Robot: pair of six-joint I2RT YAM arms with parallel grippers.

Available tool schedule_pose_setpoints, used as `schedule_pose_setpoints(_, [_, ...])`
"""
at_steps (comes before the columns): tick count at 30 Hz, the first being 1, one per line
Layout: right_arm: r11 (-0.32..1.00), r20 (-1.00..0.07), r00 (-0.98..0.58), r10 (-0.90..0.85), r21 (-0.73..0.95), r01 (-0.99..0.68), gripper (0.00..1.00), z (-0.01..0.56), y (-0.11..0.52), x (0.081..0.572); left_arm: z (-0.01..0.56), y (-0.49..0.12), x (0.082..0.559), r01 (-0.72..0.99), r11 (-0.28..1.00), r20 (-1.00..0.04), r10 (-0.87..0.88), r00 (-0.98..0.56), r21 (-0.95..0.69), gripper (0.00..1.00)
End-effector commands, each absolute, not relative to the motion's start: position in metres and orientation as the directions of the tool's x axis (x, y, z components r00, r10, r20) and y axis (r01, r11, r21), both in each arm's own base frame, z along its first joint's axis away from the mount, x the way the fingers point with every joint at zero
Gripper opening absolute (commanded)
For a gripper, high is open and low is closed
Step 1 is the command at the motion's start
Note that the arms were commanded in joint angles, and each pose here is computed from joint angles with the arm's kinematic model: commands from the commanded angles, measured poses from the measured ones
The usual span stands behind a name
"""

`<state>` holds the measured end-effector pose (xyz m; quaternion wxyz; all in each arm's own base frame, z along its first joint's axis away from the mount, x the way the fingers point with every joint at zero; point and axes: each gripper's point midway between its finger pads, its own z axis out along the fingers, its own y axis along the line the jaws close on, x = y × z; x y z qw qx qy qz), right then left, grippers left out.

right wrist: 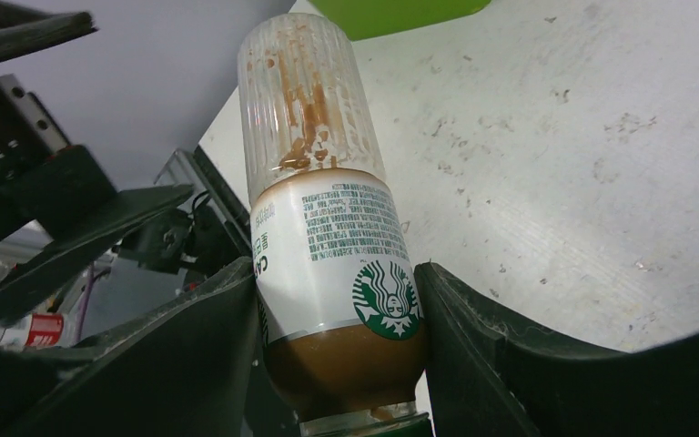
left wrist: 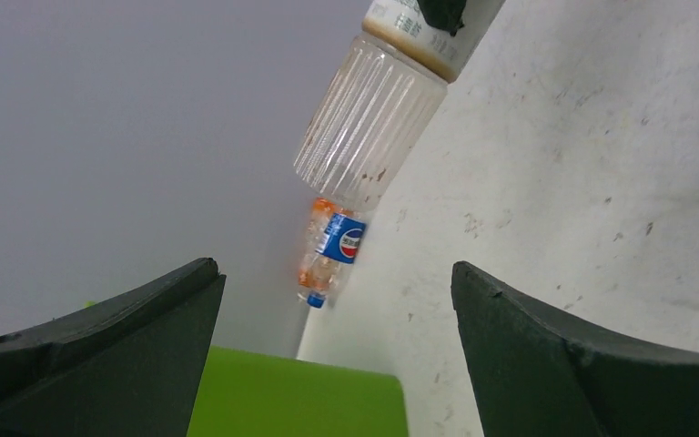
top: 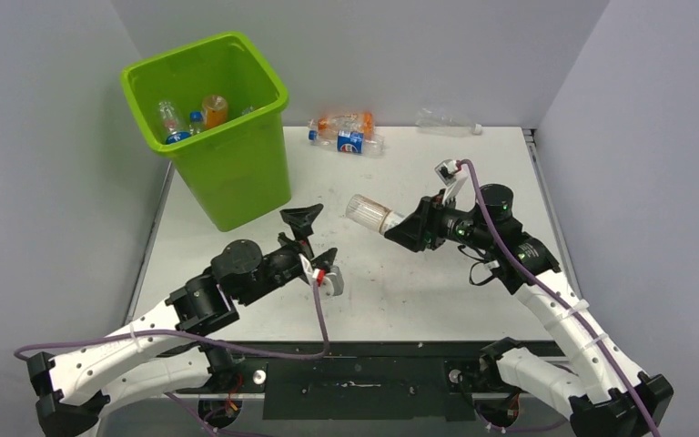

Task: Put the plastic bottles in the bin
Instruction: Pick up the plastic bottle from the corner of the board, then place the plastic bottle in the trash bin.

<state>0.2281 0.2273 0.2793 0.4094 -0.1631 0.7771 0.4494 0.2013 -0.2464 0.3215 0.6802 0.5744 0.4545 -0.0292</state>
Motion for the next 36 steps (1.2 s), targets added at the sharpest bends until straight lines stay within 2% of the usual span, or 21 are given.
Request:
schedule_pose_setpoints(1, [0.483, -0.791, -0.612, 0.015, 0.542, -0.688, 0.05, 0.3, 0.232, 0.196, 0.336, -0.261, 0.211, 0.368, 0.173, -0.401, 0.536, 0.743, 0.913, 0.96])
schedule_pose_setpoints(10, [0.455, -0.771, -0.634, -0.067, 0.542, -0.706, 0.05, 0.292, 0.243, 0.188, 0.33, -0.294, 0.203, 0.363, 0.066, -0.347, 0.493, 0.798, 0.929, 0.96])
schedule_pose_setpoints(18, [0.378, -0.774, -0.628, -0.086, 0.557, -0.739, 0.05, 0.297, 0.253, 0.178, 0.321, -0.302, 0.207, 0.365, 0.042, -0.333, 0.518, 0.788, 0.93, 1.0])
schedule_pose_setpoints(23, [0.338, -0.783, -0.616, -0.083, 0.56, -0.757, 0.05, 0.307, 0.257, 0.171, 0.311, -0.304, 0.209, 0.361, 0.013, -0.308, 0.548, 0.778, 0.933, 0.84])
schedule_pose_setpoints(26, [0.311, -0.793, -0.604, -0.081, 0.555, -0.771, 0.05, 0.315, 0.258, 0.167, 0.317, -0.302, 0.215, 0.364, 0.055, -0.329, 0.568, 0.754, 0.93, 0.62])
schedule_pose_setpoints(29, [0.3, -0.799, -0.596, -0.08, 0.551, -0.779, 0.05, 0.321, 0.258, 0.164, 0.326, -0.301, 0.216, 0.373, 0.092, -0.356, 0.567, 0.742, 0.923, 0.46])
schedule_pose_setpoints(30, [0.297, -0.803, -0.591, -0.076, 0.547, -0.782, 0.09, 0.324, 0.258, 0.163, 0.328, -0.301, 0.215, 0.38, 0.102, -0.369, 0.563, 0.74, 0.919, 0.41])
schedule_pose_setpoints(31, [0.294, -0.807, -0.587, -0.072, 0.545, -0.785, 0.33, 0.327, 0.258, 0.163, 0.331, -0.302, 0.214, 0.394, 0.119, -0.39, 0.554, 0.735, 0.911, 0.38])
schedule_pose_setpoints(32, [0.29, -0.813, -0.578, -0.065, 0.539, -0.791, 0.68, 0.331, 0.258, 0.163, 0.334, -0.302, 0.212, 0.413, 0.14, -0.418, 0.543, 0.728, 0.9, 0.35])
schedule_pose_setpoints(33, [0.294, -0.826, -0.561, -0.049, 0.525, -0.799, 0.87, 0.337, 0.257, 0.164, 0.337, -0.303, 0.21, 0.442, 0.172, -0.462, 0.529, 0.712, 0.88, 0.34])
schedule_pose_setpoints(34, [0.312, -0.842, -0.538, -0.027, 0.504, -0.805, 0.98, 0.344, 0.255, 0.167, 0.342, -0.302, 0.209, 0.477, 0.212, -0.512, 0.51, 0.691, 0.853, 0.31])
schedule_pose_setpoints(36, [0.364, -0.886, -0.461, 0.048, 0.446, -0.818, 0.93, 0.364, 0.246, 0.172, 0.349, -0.303, 0.204, 0.554, 0.298, -0.626, 0.456, 0.632, 0.777, 0.27])
